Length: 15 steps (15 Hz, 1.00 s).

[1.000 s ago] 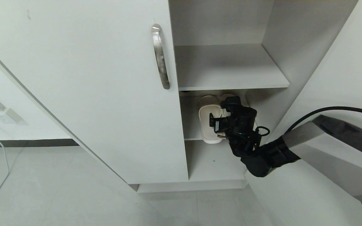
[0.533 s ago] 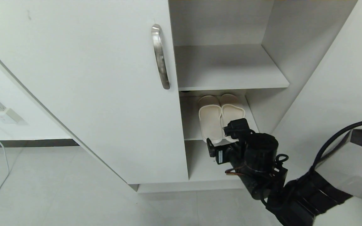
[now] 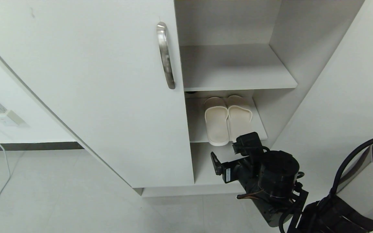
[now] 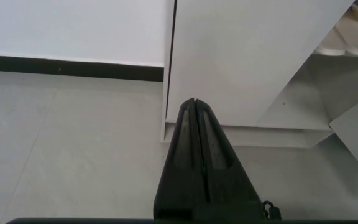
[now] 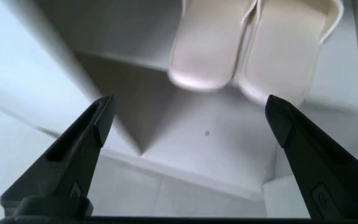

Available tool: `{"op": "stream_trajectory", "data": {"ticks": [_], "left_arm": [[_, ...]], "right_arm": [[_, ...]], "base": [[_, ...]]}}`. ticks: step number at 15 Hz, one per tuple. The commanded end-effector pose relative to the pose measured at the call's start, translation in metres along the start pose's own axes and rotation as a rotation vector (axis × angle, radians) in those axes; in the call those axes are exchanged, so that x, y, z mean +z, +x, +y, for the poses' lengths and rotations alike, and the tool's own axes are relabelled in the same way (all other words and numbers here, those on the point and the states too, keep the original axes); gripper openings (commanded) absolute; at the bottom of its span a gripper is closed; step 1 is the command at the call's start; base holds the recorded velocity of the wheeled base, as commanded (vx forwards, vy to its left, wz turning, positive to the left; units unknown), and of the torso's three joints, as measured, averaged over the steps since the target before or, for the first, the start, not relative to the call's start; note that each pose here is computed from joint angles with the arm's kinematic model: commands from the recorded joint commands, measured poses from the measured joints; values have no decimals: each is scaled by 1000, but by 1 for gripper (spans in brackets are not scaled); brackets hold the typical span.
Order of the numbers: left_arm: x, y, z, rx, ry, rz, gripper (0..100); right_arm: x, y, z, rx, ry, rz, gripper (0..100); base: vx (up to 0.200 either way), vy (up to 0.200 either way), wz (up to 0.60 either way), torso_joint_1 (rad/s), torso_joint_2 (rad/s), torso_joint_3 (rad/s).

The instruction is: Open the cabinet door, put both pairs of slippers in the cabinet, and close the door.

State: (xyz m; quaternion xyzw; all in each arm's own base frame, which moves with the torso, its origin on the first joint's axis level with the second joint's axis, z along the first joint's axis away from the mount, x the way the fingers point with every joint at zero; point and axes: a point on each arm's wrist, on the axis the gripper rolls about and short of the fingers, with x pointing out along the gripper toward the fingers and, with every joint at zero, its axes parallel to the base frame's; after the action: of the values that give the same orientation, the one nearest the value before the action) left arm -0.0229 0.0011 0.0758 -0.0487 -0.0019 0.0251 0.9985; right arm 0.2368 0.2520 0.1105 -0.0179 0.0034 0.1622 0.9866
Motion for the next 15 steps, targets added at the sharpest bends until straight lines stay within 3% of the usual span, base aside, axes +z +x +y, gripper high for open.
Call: {"op": "stream_trajectory", "data": {"ticks": [1, 5, 15], "left_arm": [[0, 0, 0, 2, -1, 1, 0], [0, 0, 0, 0, 1, 1, 0], [0, 0, 0, -1, -1, 1, 0]], "right_arm": [[1, 0, 1, 2, 1, -3, 100], [1, 0, 0, 1, 0, -3, 100], [1, -1, 0, 1, 0, -3, 100]], "base": [[-200, 0, 0, -2, 7, 7], [-200, 0, 0, 1, 2, 4], [0, 0, 0, 0, 0, 0]]}}
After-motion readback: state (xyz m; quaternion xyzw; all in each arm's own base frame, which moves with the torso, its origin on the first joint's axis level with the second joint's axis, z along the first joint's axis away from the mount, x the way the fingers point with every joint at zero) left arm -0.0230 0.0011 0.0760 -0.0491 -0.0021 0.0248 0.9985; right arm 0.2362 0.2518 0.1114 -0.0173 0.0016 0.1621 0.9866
